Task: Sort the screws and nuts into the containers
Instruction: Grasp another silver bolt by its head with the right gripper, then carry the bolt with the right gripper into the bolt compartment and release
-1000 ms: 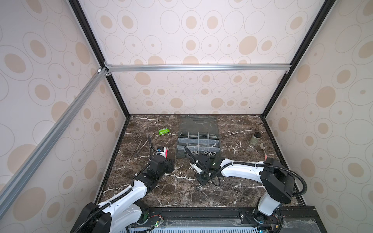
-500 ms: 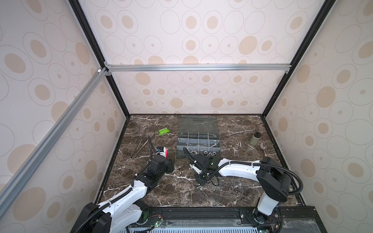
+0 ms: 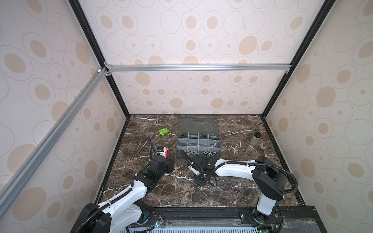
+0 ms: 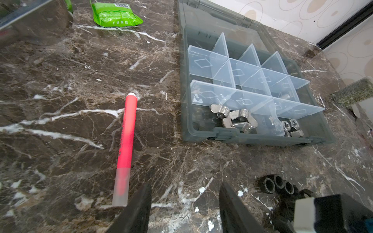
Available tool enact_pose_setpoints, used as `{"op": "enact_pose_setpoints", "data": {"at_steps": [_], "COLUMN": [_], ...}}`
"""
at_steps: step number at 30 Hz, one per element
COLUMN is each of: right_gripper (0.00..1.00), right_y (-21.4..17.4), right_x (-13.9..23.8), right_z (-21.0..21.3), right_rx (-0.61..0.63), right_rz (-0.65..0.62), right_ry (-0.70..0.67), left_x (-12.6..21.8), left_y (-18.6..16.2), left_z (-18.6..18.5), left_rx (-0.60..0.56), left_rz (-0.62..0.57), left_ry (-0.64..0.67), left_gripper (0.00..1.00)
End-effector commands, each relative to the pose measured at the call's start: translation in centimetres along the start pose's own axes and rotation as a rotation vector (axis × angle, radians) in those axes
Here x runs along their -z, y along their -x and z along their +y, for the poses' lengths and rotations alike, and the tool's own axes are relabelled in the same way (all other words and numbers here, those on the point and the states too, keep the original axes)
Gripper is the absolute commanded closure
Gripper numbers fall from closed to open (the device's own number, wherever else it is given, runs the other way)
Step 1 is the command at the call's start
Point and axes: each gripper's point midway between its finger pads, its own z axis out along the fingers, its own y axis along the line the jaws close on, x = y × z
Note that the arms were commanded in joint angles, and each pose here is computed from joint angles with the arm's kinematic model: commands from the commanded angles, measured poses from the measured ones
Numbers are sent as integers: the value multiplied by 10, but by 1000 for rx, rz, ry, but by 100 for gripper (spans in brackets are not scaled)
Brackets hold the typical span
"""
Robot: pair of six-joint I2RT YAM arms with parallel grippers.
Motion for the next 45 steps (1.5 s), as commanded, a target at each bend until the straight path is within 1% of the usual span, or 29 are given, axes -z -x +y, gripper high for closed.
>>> {"op": "enact_pose_setpoints", "data": {"at_steps": [1,9,17,21,27,34,38,43,45], "right_gripper": [81,83,83,83,83,83,83,83,83], "right_y": [1,16,44,58,75,93,100,106,108], "right_x": [2,20,62,83,114,139,134,113,104], "right_z": [1,3,-7,-22,-76,-164,-203,-223,-227], "right_rx": [24,42,94,87,57,-38,-38,19,36], "right_rz": [7,-68,-191,-250,-318,-395,-401,-347,-331], "right_ry": [-18,-9,-70,-96,-237,-395,-482,-533,-533], "left_x": [5,8,12,13,15,20,25,28,29], "left_y": [22,25,26,27,29,26,25,25,24], "left_z": [-6,-7,-7,-8,-9,-9,-8,-9,-9], "left_rx": [27,33,49,51,49,71,86,85,84], "left_rz": [-59,-71,-77,-85,-90,-102,-118,-121,-118], "left_ry": [-11,-17,-24,-27,-38,-54,-64,-74,-76], "left_gripper": [46,46,46,46,46,46,46,46,46]}}
